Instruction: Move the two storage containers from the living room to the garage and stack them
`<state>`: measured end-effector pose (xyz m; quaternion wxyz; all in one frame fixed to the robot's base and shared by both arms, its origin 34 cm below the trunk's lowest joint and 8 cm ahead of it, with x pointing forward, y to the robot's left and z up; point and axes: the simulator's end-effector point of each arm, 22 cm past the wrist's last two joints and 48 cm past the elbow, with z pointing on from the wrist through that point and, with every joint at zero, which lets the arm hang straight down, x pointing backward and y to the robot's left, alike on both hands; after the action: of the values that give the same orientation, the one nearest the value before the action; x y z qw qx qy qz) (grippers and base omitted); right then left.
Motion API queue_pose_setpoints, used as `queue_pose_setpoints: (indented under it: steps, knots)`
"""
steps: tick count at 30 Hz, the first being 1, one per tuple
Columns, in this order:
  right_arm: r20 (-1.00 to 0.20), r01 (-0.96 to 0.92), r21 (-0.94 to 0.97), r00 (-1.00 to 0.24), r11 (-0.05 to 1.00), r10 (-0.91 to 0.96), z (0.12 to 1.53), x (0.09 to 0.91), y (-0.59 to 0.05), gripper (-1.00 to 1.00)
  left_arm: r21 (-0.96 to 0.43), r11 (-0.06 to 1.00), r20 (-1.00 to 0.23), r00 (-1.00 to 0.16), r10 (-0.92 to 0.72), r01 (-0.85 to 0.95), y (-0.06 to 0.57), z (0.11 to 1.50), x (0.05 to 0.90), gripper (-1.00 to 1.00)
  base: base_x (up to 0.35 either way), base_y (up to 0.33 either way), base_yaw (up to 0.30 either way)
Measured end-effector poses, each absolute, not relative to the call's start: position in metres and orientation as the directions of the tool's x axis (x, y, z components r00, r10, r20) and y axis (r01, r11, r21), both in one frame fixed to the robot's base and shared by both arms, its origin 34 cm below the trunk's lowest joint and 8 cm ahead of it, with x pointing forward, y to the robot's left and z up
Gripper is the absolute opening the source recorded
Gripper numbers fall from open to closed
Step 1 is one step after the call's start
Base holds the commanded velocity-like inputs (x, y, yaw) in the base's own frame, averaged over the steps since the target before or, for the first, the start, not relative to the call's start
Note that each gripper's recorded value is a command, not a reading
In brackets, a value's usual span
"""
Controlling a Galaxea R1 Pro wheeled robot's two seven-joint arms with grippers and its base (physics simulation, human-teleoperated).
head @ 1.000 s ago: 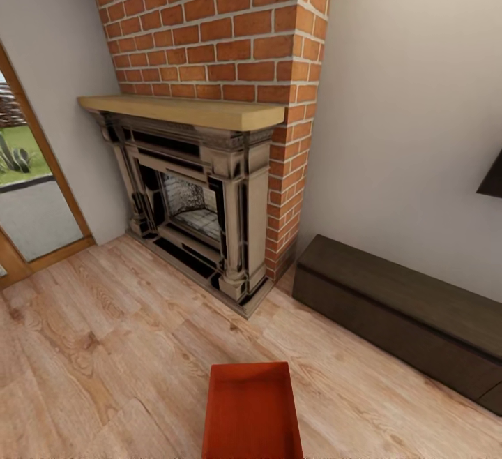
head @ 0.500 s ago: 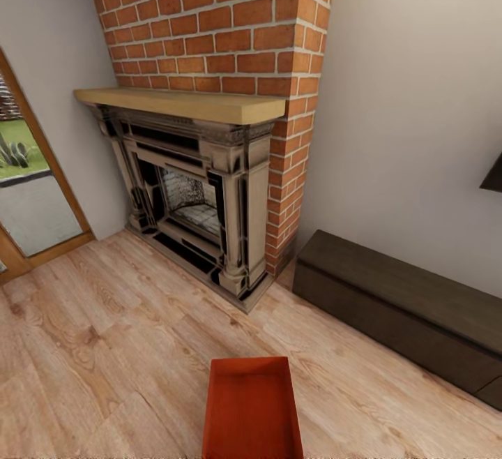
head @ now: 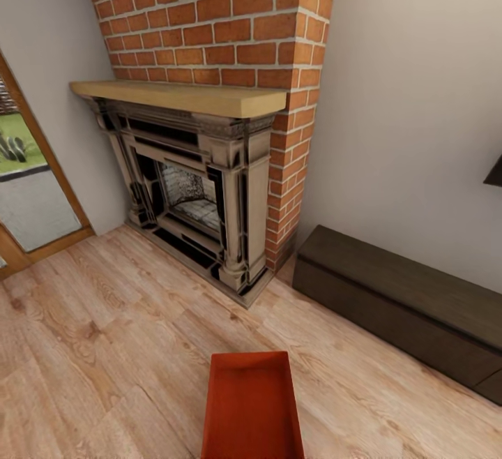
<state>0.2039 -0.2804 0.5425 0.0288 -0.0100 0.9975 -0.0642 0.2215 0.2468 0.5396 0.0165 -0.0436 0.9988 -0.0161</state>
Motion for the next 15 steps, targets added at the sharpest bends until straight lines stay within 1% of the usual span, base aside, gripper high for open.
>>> queue_pose_setpoints:
  steps: [15]
  knots:
    - [-0.031,-0.021,-0.126,-0.999,0.992,-0.025,0.5408,0.1943,-0.2792,1.0,-0.032,0.996,-0.007,-0.996,-0.087,-0.087,0.2468,0.5376,0.2119,1.0,0.0,0.0,0.0]
